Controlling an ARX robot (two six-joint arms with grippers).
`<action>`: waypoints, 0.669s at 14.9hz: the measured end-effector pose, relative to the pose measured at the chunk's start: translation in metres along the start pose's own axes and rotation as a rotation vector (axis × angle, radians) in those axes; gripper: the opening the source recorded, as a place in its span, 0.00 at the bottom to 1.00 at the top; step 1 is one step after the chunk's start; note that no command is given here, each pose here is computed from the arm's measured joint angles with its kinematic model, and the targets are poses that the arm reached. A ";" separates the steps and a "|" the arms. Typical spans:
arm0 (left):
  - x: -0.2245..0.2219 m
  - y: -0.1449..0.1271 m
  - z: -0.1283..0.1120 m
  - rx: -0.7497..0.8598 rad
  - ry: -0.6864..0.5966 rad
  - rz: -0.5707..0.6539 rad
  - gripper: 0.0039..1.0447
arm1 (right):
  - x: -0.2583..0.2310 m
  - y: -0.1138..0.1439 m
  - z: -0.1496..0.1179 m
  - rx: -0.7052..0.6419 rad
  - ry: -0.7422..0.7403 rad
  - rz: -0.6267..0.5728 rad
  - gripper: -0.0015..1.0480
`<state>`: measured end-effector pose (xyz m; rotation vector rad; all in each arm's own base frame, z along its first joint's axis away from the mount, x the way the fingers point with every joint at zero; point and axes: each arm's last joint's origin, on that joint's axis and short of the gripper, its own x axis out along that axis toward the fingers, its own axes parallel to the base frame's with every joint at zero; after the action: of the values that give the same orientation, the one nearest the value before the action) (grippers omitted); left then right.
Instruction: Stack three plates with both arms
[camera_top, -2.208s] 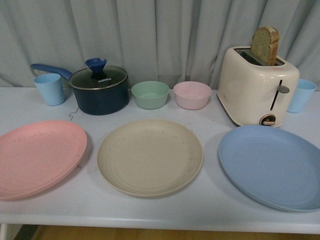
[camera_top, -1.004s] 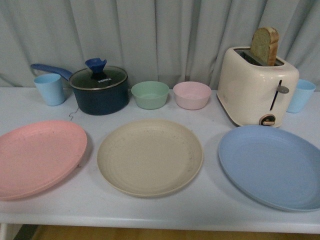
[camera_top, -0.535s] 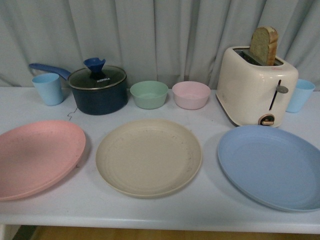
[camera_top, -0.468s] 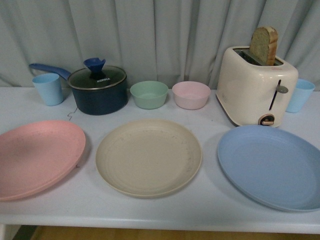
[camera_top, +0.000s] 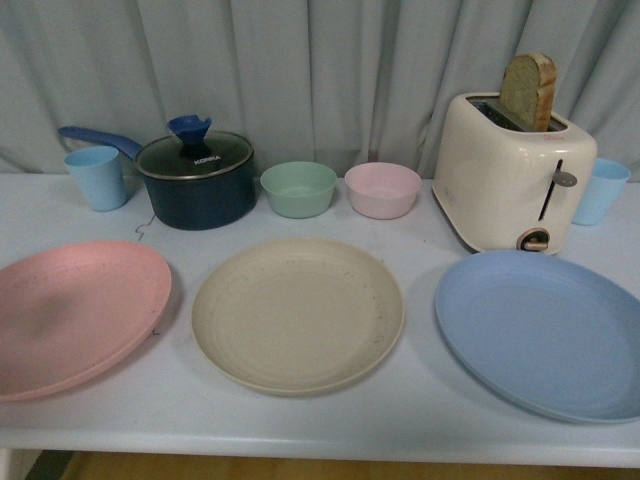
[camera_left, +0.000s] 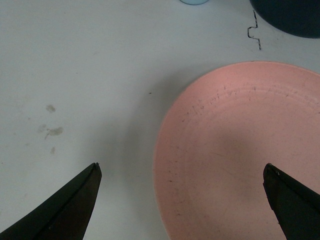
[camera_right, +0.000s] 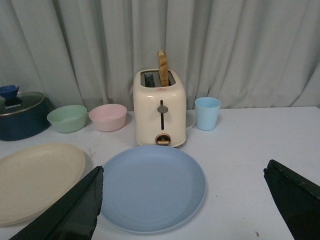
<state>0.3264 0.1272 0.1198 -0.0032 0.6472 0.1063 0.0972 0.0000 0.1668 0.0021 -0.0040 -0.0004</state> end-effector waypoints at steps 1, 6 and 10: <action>0.005 -0.002 -0.004 0.000 0.014 -0.006 0.94 | 0.000 0.000 0.000 0.000 0.000 0.000 0.94; 0.027 0.008 -0.008 -0.019 -0.009 0.039 0.94 | 0.000 0.000 0.000 0.000 0.000 0.000 0.94; 0.044 0.025 -0.022 -0.095 0.021 0.108 0.94 | 0.000 0.000 0.000 0.000 0.000 0.000 0.94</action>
<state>0.3453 0.1557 0.0766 -0.0608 0.6632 0.2415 0.0972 0.0000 0.1668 0.0021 -0.0040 -0.0008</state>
